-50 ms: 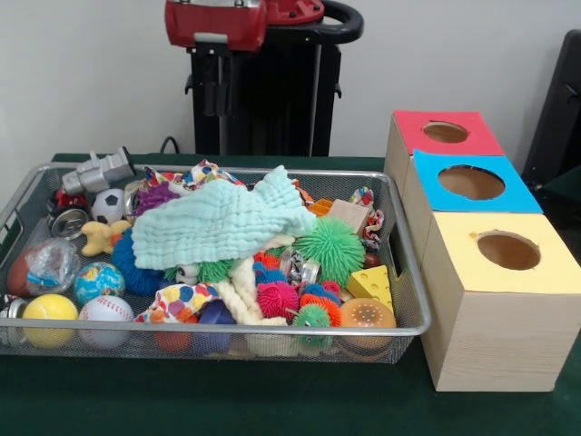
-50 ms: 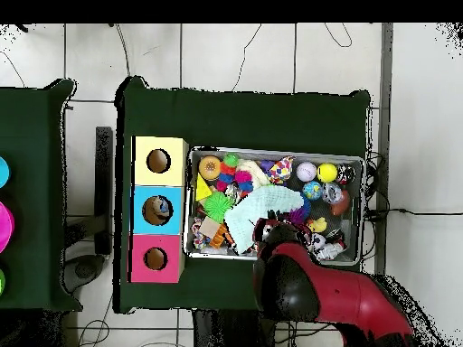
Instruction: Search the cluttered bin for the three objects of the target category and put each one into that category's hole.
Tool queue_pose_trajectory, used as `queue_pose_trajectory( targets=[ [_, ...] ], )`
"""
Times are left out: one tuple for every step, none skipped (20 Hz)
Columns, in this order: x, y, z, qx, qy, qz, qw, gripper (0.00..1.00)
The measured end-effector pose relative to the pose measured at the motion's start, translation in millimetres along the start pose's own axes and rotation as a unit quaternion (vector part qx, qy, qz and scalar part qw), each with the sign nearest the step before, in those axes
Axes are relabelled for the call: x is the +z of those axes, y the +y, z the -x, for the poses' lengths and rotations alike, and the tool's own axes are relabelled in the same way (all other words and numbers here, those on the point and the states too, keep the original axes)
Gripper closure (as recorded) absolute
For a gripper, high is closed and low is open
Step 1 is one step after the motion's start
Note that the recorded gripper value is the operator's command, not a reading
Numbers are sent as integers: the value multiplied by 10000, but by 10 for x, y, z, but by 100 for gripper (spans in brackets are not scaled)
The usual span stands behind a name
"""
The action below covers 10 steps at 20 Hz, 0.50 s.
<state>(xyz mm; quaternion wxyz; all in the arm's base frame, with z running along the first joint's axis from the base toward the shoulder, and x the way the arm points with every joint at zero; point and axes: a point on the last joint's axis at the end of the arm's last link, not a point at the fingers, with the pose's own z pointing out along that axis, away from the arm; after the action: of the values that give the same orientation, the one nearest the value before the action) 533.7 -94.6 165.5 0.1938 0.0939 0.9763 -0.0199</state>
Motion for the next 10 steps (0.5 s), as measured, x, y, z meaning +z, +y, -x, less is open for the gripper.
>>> queue_pose_trajectory(
  targets=[
    [0,-27,0,23,0,-10,10000,0],
    [1,-54,0,46,1,-20,10000,0],
    [2,-95,-3,76,2,-37,10000,0],
    [7,-178,-18,117,11,-69,9999,0],
    [12,-212,-28,122,17,-82,9999,0],
    [15,-226,-34,122,20,-87,9999,0],
    [22,-254,-45,116,26,-97,9999,0],
    [33,-288,-63,102,36,-108,9999,0],
    [61,-360,-101,62,57,-130,9999,0],
    [68,-378,-110,50,60,-136,9999,0]
  ],
)
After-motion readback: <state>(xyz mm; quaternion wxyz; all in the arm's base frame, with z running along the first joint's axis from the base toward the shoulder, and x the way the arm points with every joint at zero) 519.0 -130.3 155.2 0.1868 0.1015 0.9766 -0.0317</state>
